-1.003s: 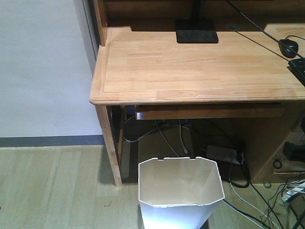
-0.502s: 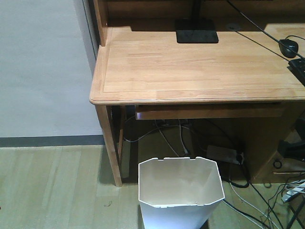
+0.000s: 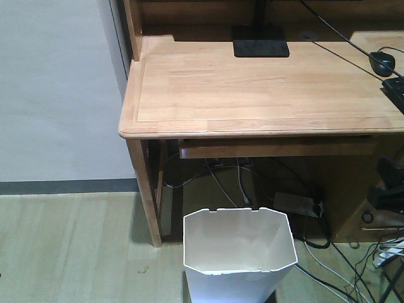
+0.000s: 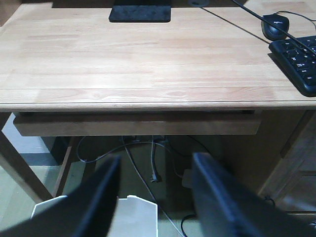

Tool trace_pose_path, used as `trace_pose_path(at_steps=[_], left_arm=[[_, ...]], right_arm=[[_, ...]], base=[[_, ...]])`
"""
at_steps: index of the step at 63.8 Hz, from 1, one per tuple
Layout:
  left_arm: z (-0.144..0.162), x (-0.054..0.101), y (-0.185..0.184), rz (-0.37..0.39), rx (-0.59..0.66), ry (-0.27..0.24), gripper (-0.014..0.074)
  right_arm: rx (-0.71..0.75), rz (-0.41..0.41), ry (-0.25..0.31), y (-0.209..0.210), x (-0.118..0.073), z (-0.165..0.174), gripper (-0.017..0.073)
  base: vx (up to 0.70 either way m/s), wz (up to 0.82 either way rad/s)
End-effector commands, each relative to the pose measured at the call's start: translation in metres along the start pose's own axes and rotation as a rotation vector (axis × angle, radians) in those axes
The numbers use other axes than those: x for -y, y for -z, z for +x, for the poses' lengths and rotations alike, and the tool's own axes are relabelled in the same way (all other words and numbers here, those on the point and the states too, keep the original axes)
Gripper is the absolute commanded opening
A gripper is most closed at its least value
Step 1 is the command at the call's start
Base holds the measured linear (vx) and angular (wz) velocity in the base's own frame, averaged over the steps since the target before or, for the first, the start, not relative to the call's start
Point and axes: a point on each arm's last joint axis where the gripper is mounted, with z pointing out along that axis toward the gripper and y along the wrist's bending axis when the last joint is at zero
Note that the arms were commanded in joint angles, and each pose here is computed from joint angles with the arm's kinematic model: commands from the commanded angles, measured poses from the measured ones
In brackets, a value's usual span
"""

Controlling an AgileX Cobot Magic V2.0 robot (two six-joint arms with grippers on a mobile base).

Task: Move trash bin to bedside with robot
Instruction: 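Lower the right gripper toward the rim of the white trash bin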

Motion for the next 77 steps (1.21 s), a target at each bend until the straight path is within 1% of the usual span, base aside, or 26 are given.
trace_pose_path(at_steps=[1,8,14,17,18,19,22,23,32,41,49,61,69,77], left_arm=[[-0.005,0.001,0.001,0.011,0.076,0.006,-0.0006],[-0.005,0.001,0.001,0.011,0.076,0.006,-0.0006],[-0.005,0.001,0.001,0.011,0.076,0.006,-0.0006],[-0.005,0.001,0.001,0.011,0.076,0.006,-0.0006],[-0.005,0.001,0.001,0.011,0.076,0.006,-0.0006],[-0.005,0.001,0.001,0.011,0.076,0.006,-0.0006],[-0.005,0.001,0.001,0.011,0.076,0.006,-0.0006],[-0.005,0.001,0.001,0.011,0.076,0.006,-0.0006],[-0.005,0.001,0.001,0.011,0.076,0.006,-0.0006],[-0.005,0.001,0.001,0.011,0.076,0.006,-0.0006],[-0.005,0.001,0.001,0.011,0.076,0.006,-0.0006],[-0.005,0.001,0.001,0.011,0.076,0.006,-0.0006],[-0.005,0.001,0.001,0.011,0.076,0.006,-0.0006],[-0.005,0.001,0.001,0.011,0.076,0.006,-0.0006]], right_arm=[[0.098,0.001,0.02,0.002,0.0,-0.017,0.0533],[0.101,0.001,0.031,0.003,0.0,-0.018,0.0592],[0.103,0.001,0.029,0.003,0.0,-0.018,0.06],[0.104,-0.004,0.0,0.003,0.0,-0.018,0.0596],[0.104,-0.007,-0.024,0.003,0.0,-0.018,0.0595],[0.101,-0.007,-0.027,0.003,0.0,-0.018,0.0594],[0.097,-0.013,-0.069,0.002,-0.001,-0.017,0.0587],[0.097,-0.014,-0.073,0.002,-0.001,-0.017,0.0585],[0.038,-0.014,-0.074,-0.002,-0.001,-0.018,0.0571],[-0.067,-0.015,-0.072,-0.009,-0.001,-0.033,0.0571],[-0.172,-0.015,-0.051,-0.027,-0.001,-0.048,0.0571],[-0.319,-0.031,-0.006,-0.055,-0.002,-0.058,0.0571],[-0.413,-0.05,0.029,-0.078,-0.003,-0.055,0.0571],[-0.522,-0.081,0.042,-0.107,-0.005,-0.043,0.0571]], base=[[0.0,0.0],[0.0,0.0],[0.0,0.0],[0.0,0.0],[0.0,0.0],[0.0,0.0],[0.0,0.0],[0.0,0.0],[0.0,0.0],[0.0,0.0],[0.0,0.0],[0.0,0.0],[0.0,0.0],[0.0,0.0]])
